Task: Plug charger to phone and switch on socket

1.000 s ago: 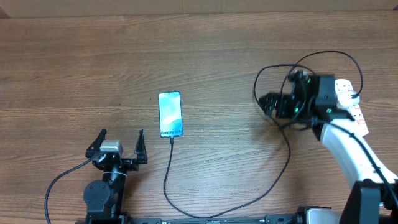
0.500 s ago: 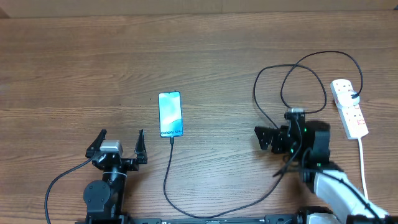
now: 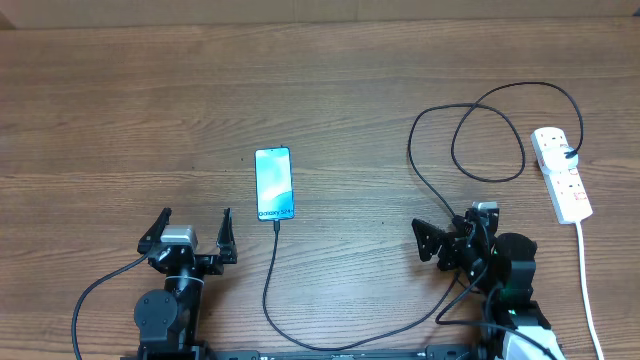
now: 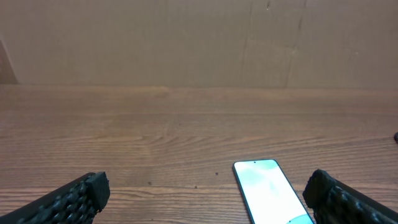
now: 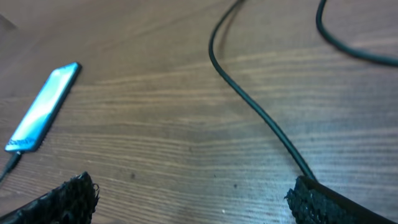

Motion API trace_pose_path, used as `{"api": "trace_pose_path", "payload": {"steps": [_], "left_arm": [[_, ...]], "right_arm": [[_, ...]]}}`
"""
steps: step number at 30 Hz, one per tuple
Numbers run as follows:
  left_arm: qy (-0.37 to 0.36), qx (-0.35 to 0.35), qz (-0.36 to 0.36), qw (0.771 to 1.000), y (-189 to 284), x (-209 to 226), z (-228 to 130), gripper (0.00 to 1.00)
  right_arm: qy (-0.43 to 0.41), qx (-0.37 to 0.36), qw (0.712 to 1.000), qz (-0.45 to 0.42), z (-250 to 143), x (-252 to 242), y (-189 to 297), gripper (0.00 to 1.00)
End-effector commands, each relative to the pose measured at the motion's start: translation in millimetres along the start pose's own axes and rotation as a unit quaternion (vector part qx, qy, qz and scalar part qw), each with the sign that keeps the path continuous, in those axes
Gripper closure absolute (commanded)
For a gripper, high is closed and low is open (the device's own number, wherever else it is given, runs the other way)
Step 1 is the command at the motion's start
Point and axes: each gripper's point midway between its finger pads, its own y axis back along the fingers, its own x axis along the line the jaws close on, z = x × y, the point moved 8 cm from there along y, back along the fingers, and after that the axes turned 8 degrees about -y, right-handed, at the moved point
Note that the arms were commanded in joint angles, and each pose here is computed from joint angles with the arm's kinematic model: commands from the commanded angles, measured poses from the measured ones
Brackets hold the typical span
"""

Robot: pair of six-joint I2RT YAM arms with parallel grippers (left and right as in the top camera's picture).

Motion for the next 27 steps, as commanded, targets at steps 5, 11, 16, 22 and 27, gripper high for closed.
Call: {"api": "trace_pose_path", "payload": {"steps": [5,11,16,22,27], "left_arm": [[-0.012,-0.002,0.004,1.000,0,1,0,0.00],[-0.012,-0.002,0.004,1.000,0,1,0,0.01],[-0.012,-0.002,0.005,1.000,0,1,0,0.00],[-0.012,-0.002,0.004,1.000,0,1,0,0.01],[-0.012,-0.002,0.004,1.000,0,1,0,0.00]], "right_arm": [[0.010,-0.027,0.999,0.017,4,9,12,0.00],[0.021,-0.035,0.999,0.031,3,18,21,0.00],[0.037,-0.058,0.997,0.046,7,26,29,0.00],[0.069,-0.111,0.988,0.085,19,41,40,0.00],[0.093,-0.151,0.978,0.113,26,52,51,0.00]]}}
